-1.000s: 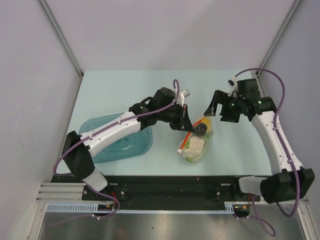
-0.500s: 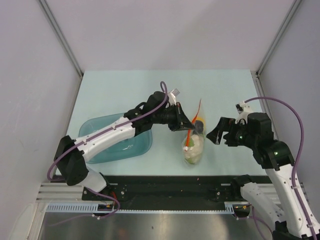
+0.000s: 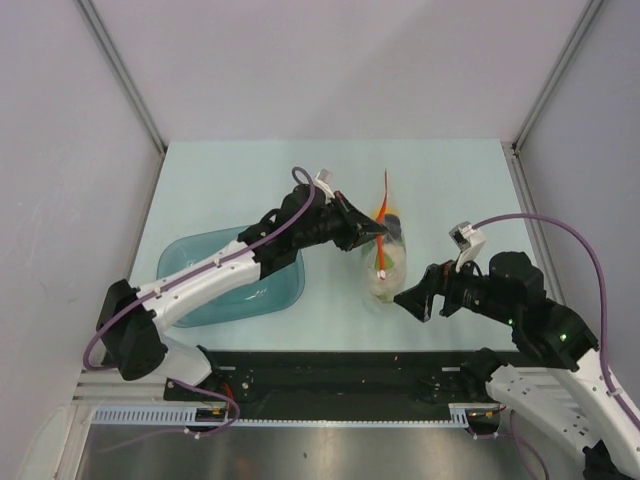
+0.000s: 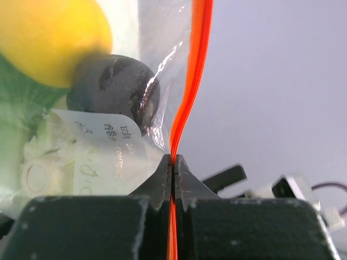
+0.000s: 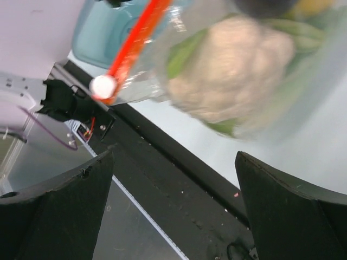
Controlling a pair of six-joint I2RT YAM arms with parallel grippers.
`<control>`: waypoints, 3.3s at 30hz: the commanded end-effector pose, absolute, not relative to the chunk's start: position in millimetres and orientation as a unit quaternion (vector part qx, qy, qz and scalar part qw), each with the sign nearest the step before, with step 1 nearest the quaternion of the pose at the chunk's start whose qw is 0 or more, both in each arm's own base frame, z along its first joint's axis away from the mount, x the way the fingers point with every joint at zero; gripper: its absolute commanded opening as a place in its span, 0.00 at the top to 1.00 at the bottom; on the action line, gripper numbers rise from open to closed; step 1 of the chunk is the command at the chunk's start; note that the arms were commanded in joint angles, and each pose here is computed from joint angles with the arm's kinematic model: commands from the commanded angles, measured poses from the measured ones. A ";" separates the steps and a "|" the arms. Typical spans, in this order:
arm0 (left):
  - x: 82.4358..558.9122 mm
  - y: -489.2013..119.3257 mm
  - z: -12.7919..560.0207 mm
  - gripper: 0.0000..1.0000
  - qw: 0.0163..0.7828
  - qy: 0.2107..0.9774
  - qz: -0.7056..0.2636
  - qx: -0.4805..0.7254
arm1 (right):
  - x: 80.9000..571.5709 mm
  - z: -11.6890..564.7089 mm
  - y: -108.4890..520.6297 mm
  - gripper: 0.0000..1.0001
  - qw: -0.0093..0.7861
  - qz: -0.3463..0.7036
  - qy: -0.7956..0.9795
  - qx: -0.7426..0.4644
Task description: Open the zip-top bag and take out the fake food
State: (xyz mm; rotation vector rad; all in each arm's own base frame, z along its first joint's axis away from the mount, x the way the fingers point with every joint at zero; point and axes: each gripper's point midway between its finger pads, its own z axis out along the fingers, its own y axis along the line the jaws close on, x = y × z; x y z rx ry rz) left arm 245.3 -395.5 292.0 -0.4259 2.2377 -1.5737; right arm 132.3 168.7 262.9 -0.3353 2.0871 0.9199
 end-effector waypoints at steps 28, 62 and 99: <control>255.7 -380.6 356.6 1.00 0.173 0.724 -0.589 -0.314 | 188.8 300.0 202.8 0.70 0.606 0.246 0.736 -0.173; 170.3 -400.7 342.9 0.30 0.324 0.579 -0.494 0.561 | 164.7 304.9 199.0 1.00 0.430 0.419 0.742 -0.299; 147.7 -391.0 322.6 1.00 0.250 0.610 -0.595 0.461 | 171.7 288.3 185.1 0.40 0.448 0.436 0.758 -0.188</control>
